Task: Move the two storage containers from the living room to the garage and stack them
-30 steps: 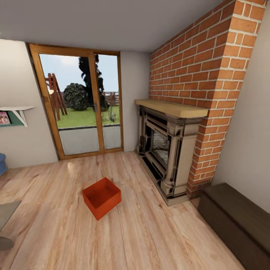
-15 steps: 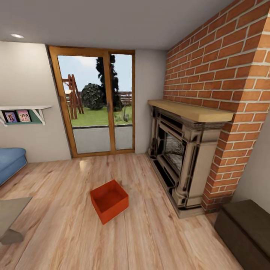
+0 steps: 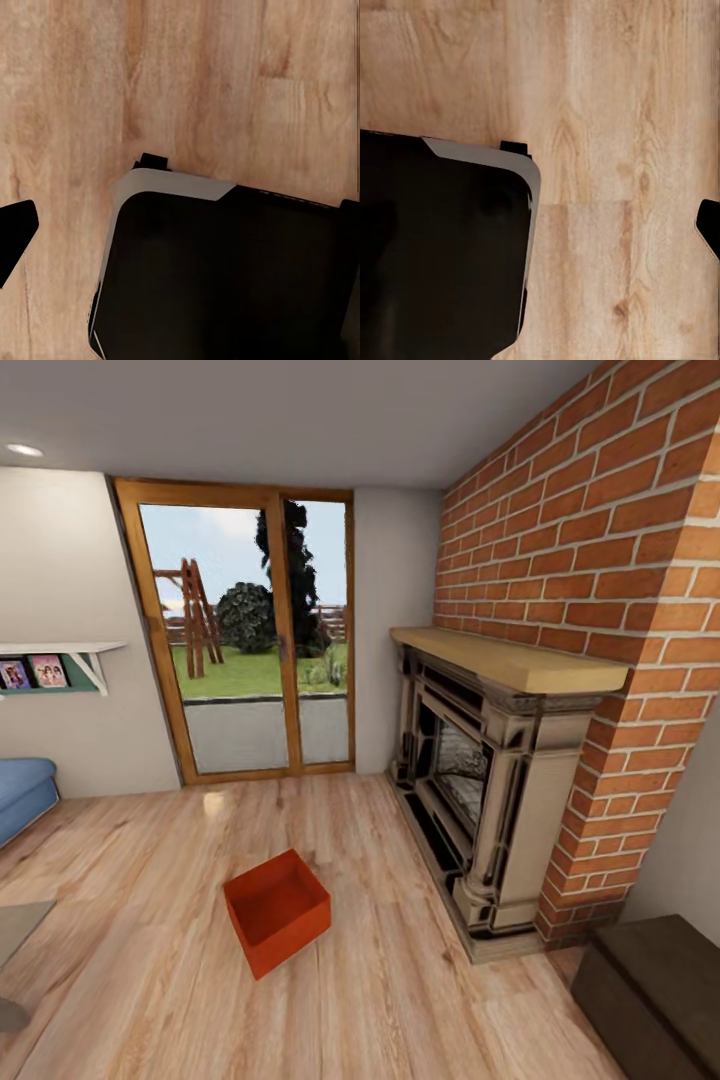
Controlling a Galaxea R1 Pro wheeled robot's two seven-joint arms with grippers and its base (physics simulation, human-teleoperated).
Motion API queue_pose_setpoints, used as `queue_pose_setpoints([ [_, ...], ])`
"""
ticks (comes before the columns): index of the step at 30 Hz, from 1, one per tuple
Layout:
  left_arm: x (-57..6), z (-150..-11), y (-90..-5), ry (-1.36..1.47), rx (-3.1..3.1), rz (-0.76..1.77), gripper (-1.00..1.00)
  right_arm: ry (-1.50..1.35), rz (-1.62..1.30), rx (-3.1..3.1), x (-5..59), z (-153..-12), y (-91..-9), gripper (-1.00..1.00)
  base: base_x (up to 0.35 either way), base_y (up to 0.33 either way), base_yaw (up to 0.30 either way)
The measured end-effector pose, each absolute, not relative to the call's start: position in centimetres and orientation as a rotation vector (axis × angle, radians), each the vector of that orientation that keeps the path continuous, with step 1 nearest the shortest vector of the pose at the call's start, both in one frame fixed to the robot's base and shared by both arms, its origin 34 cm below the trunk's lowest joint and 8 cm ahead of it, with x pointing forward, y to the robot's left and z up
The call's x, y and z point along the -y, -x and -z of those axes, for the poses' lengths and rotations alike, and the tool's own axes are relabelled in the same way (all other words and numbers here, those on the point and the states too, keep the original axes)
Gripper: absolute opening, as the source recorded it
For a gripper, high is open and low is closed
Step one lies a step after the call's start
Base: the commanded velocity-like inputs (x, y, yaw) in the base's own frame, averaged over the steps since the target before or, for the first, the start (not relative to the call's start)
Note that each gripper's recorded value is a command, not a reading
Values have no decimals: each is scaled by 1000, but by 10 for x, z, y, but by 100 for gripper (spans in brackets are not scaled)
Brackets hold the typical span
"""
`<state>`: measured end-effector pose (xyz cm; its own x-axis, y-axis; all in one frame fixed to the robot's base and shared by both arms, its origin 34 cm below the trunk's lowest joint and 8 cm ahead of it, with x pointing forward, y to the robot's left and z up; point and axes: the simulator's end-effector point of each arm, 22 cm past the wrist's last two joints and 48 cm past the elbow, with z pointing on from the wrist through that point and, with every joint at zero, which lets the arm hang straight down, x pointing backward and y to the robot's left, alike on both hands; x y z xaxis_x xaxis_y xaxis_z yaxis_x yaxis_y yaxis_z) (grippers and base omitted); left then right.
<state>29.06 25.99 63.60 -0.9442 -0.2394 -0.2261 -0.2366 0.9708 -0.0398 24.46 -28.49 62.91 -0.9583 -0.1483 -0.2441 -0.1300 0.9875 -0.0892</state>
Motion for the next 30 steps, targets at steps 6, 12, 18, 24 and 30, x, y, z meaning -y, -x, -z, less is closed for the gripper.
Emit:
queue_pose_setpoints([
  [6, -260, -636, -291, 355, -2888, 18, 100, 205, 105, -2881, 284, -629, -244, 100, 236, -200, 0],
  [12, -261, -636, -291, 356, -2886, 16, 100, 207, 107, -2879, 283, -629, -245, 100, 194, -158, 132],
  [18, -261, -636, -291, 356, -2887, 16, 100, 205, 110, -2878, 285, -629, -245, 100, 24, -19, 257],
  [24, -261, -636, -291, 357, -2888, 15, 100, 205, 110, -2878, 285, -629, -245, 100, 1, -1, 255],
  [30, -260, -636, -291, 357, -2888, 17, 100, 205, 110, -2878, 285, -629, -245, 100, 0, 0, 235],
])
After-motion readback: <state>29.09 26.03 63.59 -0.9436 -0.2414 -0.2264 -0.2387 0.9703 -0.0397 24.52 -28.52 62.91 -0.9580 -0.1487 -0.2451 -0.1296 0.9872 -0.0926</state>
